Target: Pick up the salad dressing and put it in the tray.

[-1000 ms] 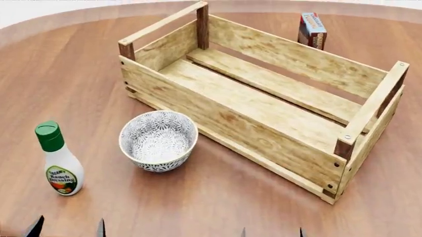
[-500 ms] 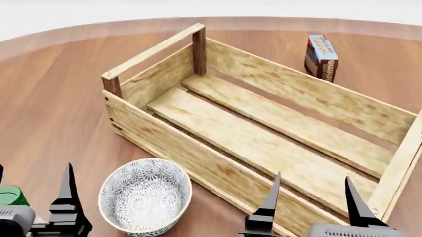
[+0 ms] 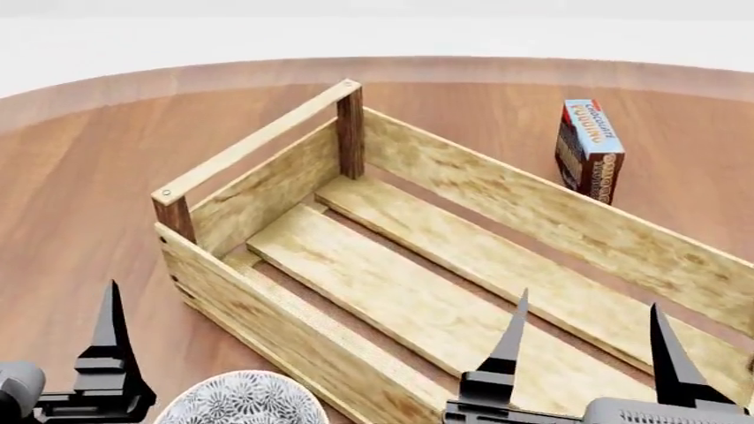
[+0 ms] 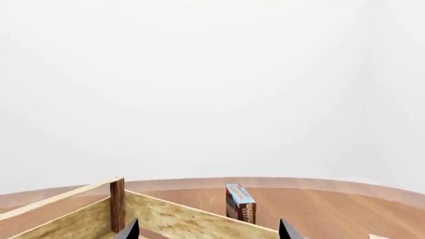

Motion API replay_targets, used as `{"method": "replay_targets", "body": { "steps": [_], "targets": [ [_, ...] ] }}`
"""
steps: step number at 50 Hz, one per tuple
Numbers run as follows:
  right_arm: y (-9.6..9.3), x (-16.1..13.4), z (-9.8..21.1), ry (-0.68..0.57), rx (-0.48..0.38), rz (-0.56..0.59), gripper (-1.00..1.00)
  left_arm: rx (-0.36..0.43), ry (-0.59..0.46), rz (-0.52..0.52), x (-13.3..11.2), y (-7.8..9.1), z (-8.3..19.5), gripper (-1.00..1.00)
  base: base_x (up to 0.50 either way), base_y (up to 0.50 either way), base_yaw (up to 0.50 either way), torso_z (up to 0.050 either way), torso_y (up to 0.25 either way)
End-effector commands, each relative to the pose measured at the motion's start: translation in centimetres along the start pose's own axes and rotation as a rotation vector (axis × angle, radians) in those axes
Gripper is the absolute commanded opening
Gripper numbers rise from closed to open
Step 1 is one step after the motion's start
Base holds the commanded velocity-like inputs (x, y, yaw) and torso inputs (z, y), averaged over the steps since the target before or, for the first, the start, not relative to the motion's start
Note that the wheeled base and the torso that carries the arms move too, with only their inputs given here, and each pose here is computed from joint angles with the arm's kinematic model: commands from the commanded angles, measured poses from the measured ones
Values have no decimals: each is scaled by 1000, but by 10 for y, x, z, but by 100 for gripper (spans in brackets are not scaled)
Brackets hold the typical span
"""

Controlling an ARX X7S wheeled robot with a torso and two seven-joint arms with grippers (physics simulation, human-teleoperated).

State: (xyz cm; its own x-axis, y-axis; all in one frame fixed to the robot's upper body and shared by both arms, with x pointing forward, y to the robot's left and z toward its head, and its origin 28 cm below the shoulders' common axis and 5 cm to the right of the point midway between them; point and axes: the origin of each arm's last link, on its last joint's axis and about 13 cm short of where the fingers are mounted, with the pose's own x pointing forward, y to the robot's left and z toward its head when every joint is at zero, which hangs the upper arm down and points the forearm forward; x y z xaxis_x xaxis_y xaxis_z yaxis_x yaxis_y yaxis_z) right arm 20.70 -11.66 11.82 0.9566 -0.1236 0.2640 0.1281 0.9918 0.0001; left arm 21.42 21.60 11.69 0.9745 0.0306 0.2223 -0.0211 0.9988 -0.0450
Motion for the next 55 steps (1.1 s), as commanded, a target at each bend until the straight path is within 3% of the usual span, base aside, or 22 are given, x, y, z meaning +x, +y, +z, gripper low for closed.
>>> {"method": "replay_targets", "body": {
  "steps": [1, 55],
  "targets": [
    [0, -4, -2, -35, 17, 15, 100, -1, 1, -1, -1, 0, 0, 100, 0, 0, 500, 0, 0],
    [0, -5, -2, -53, 10, 27, 100, -1, -5, 7, -1, 1, 0, 100, 0, 0, 500, 0, 0]
  ]
}}
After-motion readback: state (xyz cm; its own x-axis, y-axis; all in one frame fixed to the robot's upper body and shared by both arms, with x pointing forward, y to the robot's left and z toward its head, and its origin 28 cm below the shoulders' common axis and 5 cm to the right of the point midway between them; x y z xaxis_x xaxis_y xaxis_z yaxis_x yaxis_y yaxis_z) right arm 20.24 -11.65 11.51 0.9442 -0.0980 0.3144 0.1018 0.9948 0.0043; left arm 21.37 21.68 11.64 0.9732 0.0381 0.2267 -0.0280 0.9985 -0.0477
